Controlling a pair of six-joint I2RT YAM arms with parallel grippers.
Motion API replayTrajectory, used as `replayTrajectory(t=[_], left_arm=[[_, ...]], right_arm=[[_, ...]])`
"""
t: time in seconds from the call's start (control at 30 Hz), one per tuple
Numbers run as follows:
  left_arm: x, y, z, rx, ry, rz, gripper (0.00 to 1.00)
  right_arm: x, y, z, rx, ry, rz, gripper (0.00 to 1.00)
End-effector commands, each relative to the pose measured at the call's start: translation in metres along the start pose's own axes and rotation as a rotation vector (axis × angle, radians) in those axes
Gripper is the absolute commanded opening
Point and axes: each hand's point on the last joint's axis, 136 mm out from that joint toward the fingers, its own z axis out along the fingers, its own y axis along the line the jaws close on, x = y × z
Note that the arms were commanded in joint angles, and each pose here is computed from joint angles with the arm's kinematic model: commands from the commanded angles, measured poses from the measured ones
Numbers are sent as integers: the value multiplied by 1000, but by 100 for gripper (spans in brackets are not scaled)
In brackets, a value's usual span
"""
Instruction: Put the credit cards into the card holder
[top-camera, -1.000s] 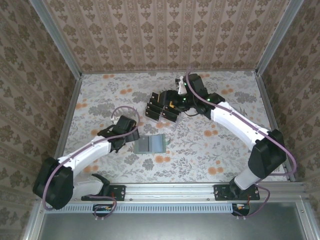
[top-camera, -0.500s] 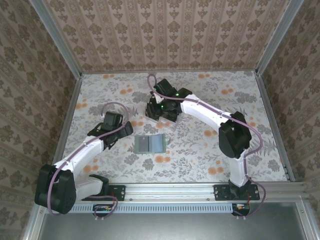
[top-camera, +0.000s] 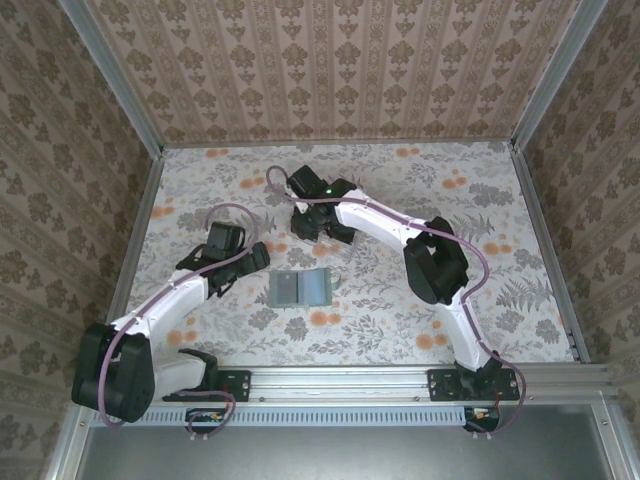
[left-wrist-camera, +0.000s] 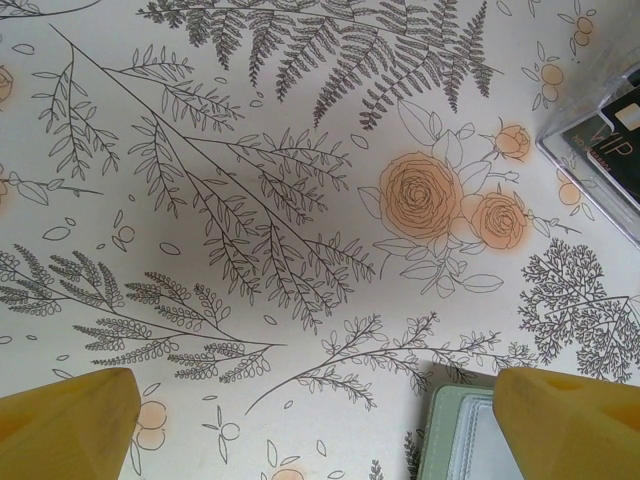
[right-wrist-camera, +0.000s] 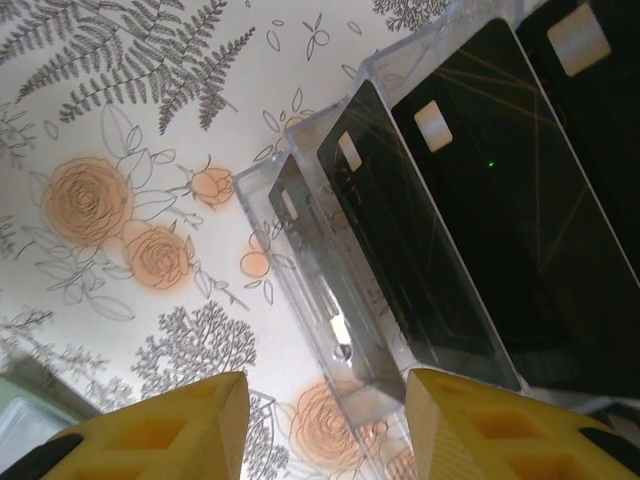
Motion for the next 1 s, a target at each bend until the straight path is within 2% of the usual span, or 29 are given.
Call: replayTrajectory(t=[0.0,0.47,0.53,0.77,0.97], left_arm=[[0,2,1,4,5,7,100],[1,6,3,5,4,-5,100],[1,6,4,6,5,-7,100],[2,6,5,8,4,-10,100],[3,7,6,7,7,-11,100]], right_arm=[[-4,-4,4,52,8,-56,46],[-1,-7,32,99,52,-108,41],[2,-7,36,96,62,-113,38],[2,-6,36,91,64,-118,30],[-4,-6,33,91,52,-130,29]])
